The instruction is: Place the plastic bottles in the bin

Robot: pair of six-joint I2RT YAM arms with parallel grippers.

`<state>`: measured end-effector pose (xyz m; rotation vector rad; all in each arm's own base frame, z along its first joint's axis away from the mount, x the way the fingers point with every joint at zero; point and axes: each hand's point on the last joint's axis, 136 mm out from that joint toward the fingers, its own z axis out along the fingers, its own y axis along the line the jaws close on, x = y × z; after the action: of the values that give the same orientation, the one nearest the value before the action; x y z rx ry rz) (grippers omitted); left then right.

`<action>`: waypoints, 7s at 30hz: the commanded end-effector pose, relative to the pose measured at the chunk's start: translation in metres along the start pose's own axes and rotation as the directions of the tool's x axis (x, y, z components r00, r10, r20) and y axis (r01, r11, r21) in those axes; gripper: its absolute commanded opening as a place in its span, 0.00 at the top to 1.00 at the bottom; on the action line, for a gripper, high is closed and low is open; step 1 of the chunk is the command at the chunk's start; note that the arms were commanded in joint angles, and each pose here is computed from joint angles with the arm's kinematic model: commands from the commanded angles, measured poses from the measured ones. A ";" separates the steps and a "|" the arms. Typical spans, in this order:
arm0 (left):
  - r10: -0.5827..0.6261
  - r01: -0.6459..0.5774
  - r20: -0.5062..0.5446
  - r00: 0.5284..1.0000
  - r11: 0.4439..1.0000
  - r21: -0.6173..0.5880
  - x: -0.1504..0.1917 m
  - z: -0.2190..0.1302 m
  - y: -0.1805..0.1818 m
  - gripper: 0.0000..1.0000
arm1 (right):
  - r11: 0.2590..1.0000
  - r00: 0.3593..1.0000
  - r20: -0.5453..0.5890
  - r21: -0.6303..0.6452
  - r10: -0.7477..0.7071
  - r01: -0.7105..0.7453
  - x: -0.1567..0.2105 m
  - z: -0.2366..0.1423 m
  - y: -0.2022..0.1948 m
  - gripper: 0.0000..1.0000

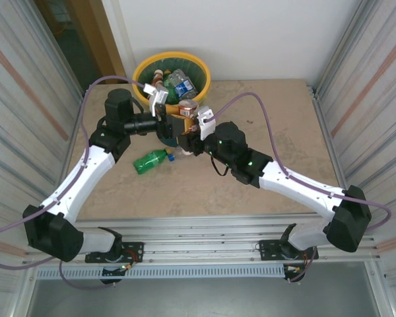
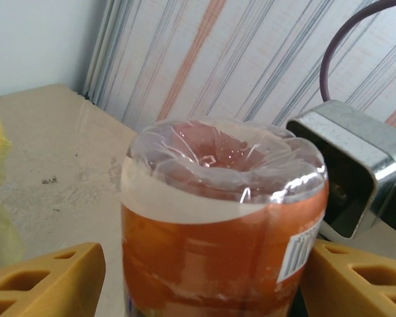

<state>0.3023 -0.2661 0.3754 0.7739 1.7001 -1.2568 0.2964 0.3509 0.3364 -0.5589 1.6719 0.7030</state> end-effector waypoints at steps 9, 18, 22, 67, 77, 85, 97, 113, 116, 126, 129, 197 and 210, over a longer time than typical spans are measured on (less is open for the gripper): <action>0.029 -0.029 0.021 0.999 1.000 0.005 -0.012 0.003 -0.003 0.61 | 1.000 0.998 0.048 -0.006 -0.027 0.027 -0.022 0.002 0.006 0.80; 0.067 -0.049 0.130 0.989 0.989 -0.141 -0.056 -0.011 0.016 0.77 | 0.994 0.999 0.045 0.104 -0.018 0.014 -0.022 -0.015 -0.015 0.15; 0.061 -0.017 0.186 0.981 0.973 -0.228 -0.084 -0.025 0.039 0.77 | 0.990 0.997 0.078 0.143 0.011 -0.022 -0.029 -0.032 -0.024 0.02; 0.013 -0.114 -0.148 0.989 0.705 -0.700 -0.090 -0.041 0.247 0.67 | 0.864 0.973 0.061 0.449 0.223 -0.226 -0.004 -0.074 -0.097 0.02; -0.037 -0.102 -0.180 0.983 0.704 -0.703 -0.073 -0.031 0.265 0.44 | 0.857 0.970 0.058 0.458 0.236 -0.236 -0.001 -0.077 -0.099 0.02; 0.018 -0.135 -0.169 0.985 0.685 -0.716 -0.093 -0.030 0.254 0.25 | 0.858 0.970 0.051 0.456 0.238 -0.235 0.002 -0.075 -0.099 0.02; 0.138 -0.209 -0.158 0.978 0.560 -0.801 -0.120 -0.039 0.239 0.29 | 0.861 0.970 0.044 0.453 0.240 -0.234 0.003 -0.075 -0.099 0.03; 0.096 -0.269 -0.251 0.963 0.344 -0.899 -0.103 -0.076 0.257 0.31 | 0.872 0.969 0.039 0.428 0.243 -0.236 0.002 -0.073 -0.095 0.02; 0.082 -0.277 -0.266 0.961 0.368 -0.888 -0.096 -0.070 0.261 0.32 | 0.874 0.970 0.037 0.426 0.242 -0.234 0.001 -0.073 -0.094 0.02; -0.008 -0.299 -0.316 0.949 0.297 -0.907 -0.074 -0.084 0.283 0.34 | 0.868 0.970 0.032 0.440 0.242 -0.231 0.004 -0.074 -0.096 0.02; -0.014 -0.308 -0.323 0.946 0.263 -0.914 -0.075 -0.091 0.288 0.34 | 0.864 0.970 0.034 0.447 0.242 -0.231 0.004 -0.076 -0.098 0.02; -0.376 -0.115 -0.292 0.879 0.427 -0.897 0.228 -0.131 0.221 0.01 | 0.651 0.938 0.136 0.687 0.319 -0.321 0.024 -0.144 -0.164 0.02; -0.477 -0.090 -0.371 0.797 0.513 -0.854 0.252 -0.109 0.225 0.01 | 0.642 0.937 0.127 0.698 0.326 -0.318 0.027 -0.142 -0.168 0.02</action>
<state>0.3603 -0.0900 0.0702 0.2767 2.5913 -0.0913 0.3080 0.1375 0.3059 0.2696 1.9095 0.2465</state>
